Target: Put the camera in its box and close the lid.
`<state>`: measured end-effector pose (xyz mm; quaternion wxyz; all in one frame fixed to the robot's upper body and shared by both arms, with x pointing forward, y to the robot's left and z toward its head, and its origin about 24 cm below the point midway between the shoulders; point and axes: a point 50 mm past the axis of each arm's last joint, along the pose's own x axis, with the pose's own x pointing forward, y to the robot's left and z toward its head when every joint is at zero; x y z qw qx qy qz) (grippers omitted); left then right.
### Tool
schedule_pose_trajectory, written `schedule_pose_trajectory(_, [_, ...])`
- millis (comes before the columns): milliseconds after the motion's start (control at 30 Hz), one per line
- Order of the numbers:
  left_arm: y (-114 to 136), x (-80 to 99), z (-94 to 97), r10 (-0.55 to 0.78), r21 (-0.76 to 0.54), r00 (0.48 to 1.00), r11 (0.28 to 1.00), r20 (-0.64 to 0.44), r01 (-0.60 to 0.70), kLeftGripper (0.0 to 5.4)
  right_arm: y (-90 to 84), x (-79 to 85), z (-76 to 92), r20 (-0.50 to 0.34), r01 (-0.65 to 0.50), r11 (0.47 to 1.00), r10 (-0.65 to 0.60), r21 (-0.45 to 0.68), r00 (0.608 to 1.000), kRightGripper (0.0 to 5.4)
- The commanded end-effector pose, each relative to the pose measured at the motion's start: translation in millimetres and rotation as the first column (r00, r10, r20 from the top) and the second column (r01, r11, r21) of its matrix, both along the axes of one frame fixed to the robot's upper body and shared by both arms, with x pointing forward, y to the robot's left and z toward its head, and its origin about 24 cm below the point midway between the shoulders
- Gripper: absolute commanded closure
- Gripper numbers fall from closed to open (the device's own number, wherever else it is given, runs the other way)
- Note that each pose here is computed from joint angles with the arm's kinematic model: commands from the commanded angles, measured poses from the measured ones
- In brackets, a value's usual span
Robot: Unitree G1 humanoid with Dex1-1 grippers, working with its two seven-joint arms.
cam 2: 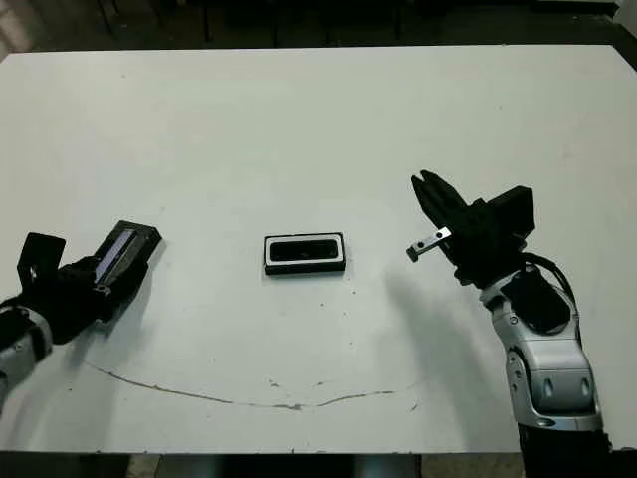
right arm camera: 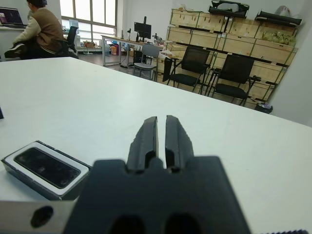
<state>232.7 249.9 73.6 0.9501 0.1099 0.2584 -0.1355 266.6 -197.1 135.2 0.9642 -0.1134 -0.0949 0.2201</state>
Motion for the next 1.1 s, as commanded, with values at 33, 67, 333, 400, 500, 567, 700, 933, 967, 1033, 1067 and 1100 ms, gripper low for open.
schedule_pose_trajectory(33, [0,-17.7,-33.8,-0.014,0.009,0.975,1.000,-0.220,0.017,2.60,-4.4,-3.4,-4.3,-0.020,0.029,0.999,-0.030,-0.026,0.999,5.40])
schedule_pose_trajectory(67, [-1,-16.8,-32.6,-0.019,0.008,0.976,1.000,-0.218,0.021,2.60,-3.9,-3.7,-4.1,-0.024,0.030,0.999,-0.030,-0.021,0.999,5.40])
schedule_pose_trajectory(333, [-4,1.4,11.6,-0.033,0.000,0.995,0.999,0.090,0.033,2.60,-2.0,-3.6,-3.5,-0.028,0.030,0.999,-0.031,-0.024,0.999,5.40])
schedule_pose_trajectory(400, [-4,10.8,29.7,-0.070,-0.003,0.985,0.997,0.158,0.071,2.60,-1.0,-3.0,-3.2,-0.027,0.036,0.999,-0.037,-0.032,0.999,5.40])
schedule_pose_trajectory(500, [-7,24.2,52.3,-0.158,0.028,0.954,0.987,0.254,0.156,2.60,0.6,-1.9,-3.2,-0.031,0.031,0.999,-0.032,-0.023,0.999,5.40])
schedule_pose_trajectory(567, [-11,33.8,66.7,-0.239,0.077,0.919,0.971,0.313,0.226,2.60,1.2,-0.9,-3.2,-0.033,0.027,0.999,-0.028,-0.018,0.999,5.40])
schedule_pose_trajectory(700, [-19,53.6,84.4,-0.378,0.109,0.847,0.925,0.373,0.364,2.60,2.4,1.3,-2.8,-0.027,0.034,0.999,-0.034,-0.015,0.999,5.40])
schedule_pose_trajectory(933, [-38,84.0,84.9,-0.594,0.100,0.742,0.797,0.311,0.596,2.60,3.6,4.9,-1.8,-0.021,0.037,0.999,-0.037,-0.020,0.999,5.40])
schedule_pose_trajectory(967, [-41,87.1,84.4,-0.622,0.103,0.726,0.776,0.292,0.622,2.60,3.6,5.0,-1.3,-0.022,0.038,0.999,-0.038,-0.025,0.999,5.40])
schedule_pose_trajectory(1033, [-47,92.9,82.5,-0.674,0.098,0.693,0.731,0.255,0.675,2.60,3.8,5.0,-0.5,-0.022,0.042,0.999,-0.042,-0.034,0.999,5.40])
schedule_pose_trajectory(1067, [-49,95.4,81.2,-0.693,0.092,0.680,0.714,0.239,0.694,2.60,3.9,5.1,-0.2,-0.021,0.043,0.998,-0.044,-0.037,0.999,5.40])
schedule_pose_trajectory(1100, [-51,97.5,79.8,-0.706,0.086,0.671,0.701,0.224,0.708,2.60,3.9,5.2,-0.2,-0.019,0.045,0.998,-0.045,-0.039,0.999,5.40])
